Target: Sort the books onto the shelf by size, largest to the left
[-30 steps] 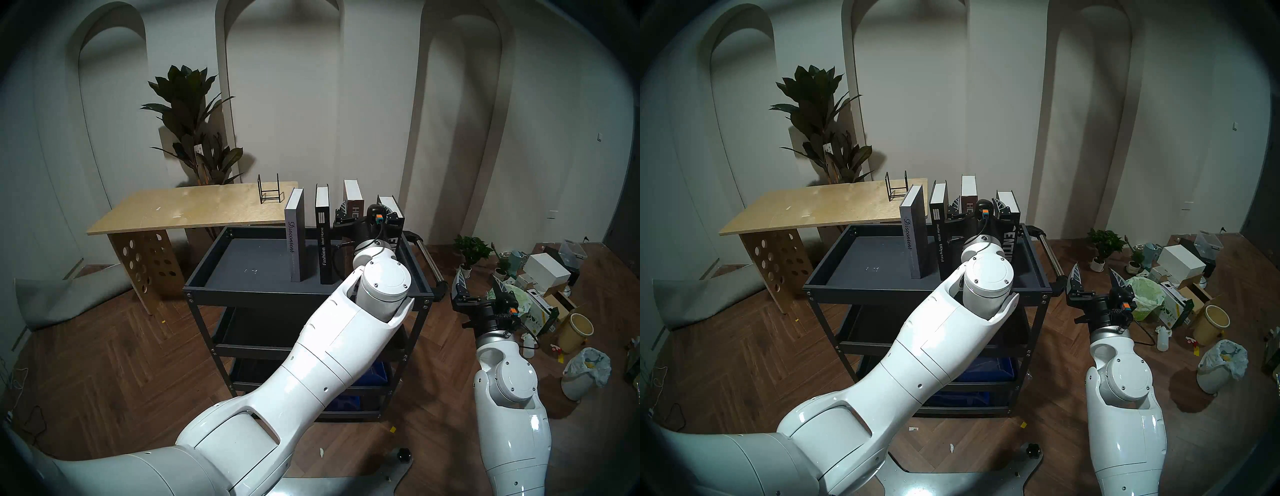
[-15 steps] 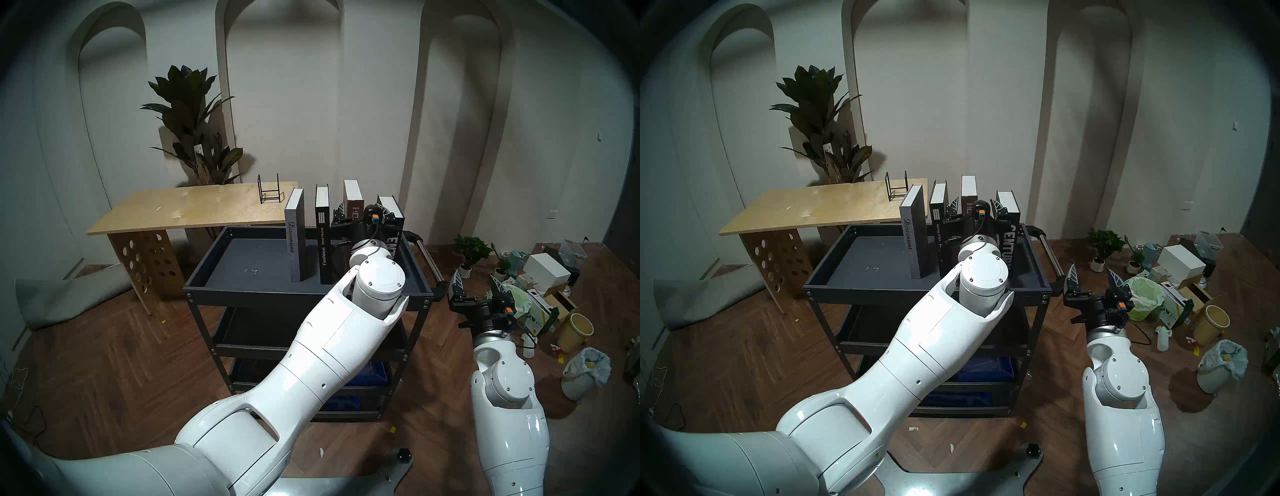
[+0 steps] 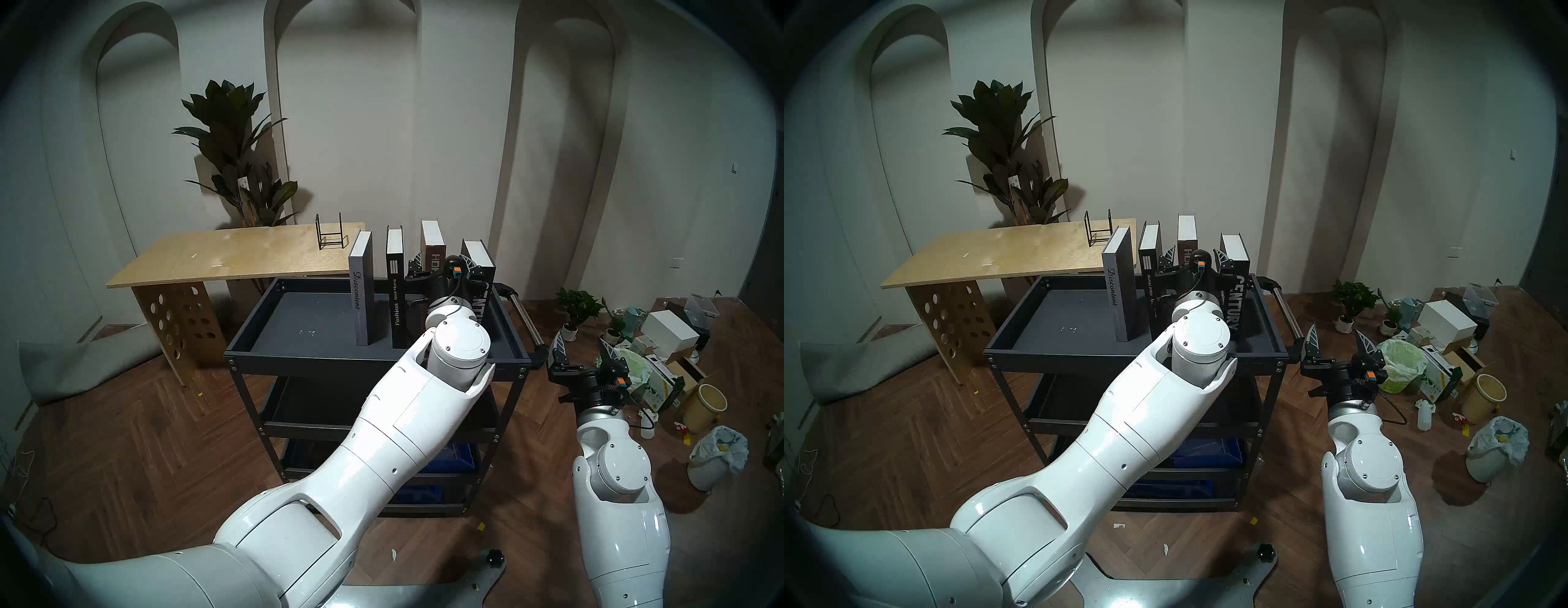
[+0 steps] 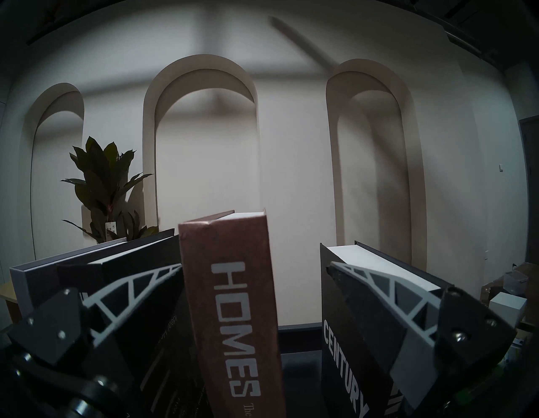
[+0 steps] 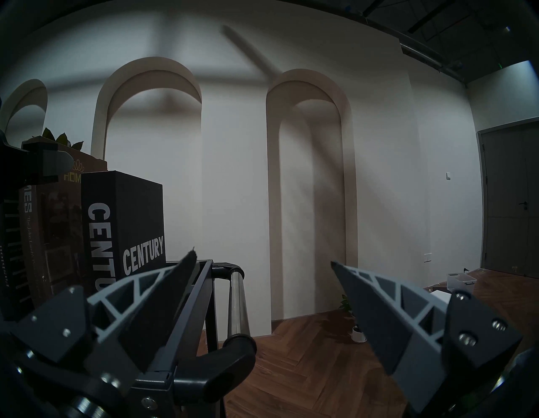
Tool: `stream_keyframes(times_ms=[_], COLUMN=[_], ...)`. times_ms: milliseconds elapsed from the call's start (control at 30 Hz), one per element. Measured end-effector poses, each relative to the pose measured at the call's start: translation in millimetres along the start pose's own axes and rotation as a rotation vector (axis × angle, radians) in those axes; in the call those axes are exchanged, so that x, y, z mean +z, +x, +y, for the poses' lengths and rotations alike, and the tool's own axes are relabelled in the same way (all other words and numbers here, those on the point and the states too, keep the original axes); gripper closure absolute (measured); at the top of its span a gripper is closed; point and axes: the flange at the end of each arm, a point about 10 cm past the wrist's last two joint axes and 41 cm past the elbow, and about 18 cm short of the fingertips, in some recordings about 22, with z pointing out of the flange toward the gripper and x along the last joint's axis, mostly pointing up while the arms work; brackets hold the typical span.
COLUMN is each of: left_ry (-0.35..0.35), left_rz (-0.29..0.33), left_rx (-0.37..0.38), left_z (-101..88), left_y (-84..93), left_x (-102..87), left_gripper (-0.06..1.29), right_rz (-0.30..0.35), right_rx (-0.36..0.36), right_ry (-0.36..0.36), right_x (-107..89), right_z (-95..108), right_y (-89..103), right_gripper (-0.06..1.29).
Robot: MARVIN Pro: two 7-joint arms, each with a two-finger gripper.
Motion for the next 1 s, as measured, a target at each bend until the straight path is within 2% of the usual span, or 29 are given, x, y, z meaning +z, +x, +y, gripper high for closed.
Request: stream_keyframes(times_ms=[300, 367, 500, 700, 1000], left_ry=[-0.003, -0.003, -0.004, -0.006, -0.025], left_rz=[-0.017, -0.016, -0.016, -0.013, 0.036], left_rx=[0.007, 0.007, 0.006, 0.004, -0.017], left_z=[-3.4, -3.9, -5.0, -6.9, -9.6], left_y=[-9.9, -10.0, -10.3, -9.9, 7.4], left_x=[4.1, 4.7, 5.8, 7.0, 1.8], left_gripper=[0.03, 0.16, 0.63, 0.84, 0.85], right_rz=[-0.004, -0.004, -0.005, -0.007, -0.007], right_rx=[-0.005, -0.006, -0.008, -0.013, -0.02], right_ry=[-0.009, -0.009, -0.011, -0.01, -0.004], right_x=[-2.3, -2.5, -2.8, -2.5, -0.7], right_z=[-1.7, -2.2, -3.2, -5.2, -6.4], right_y=[-1.0, -1.2, -1.7, -2.8, -3.7], right_gripper=[0.0, 0.0, 0.0, 0.0, 0.0])
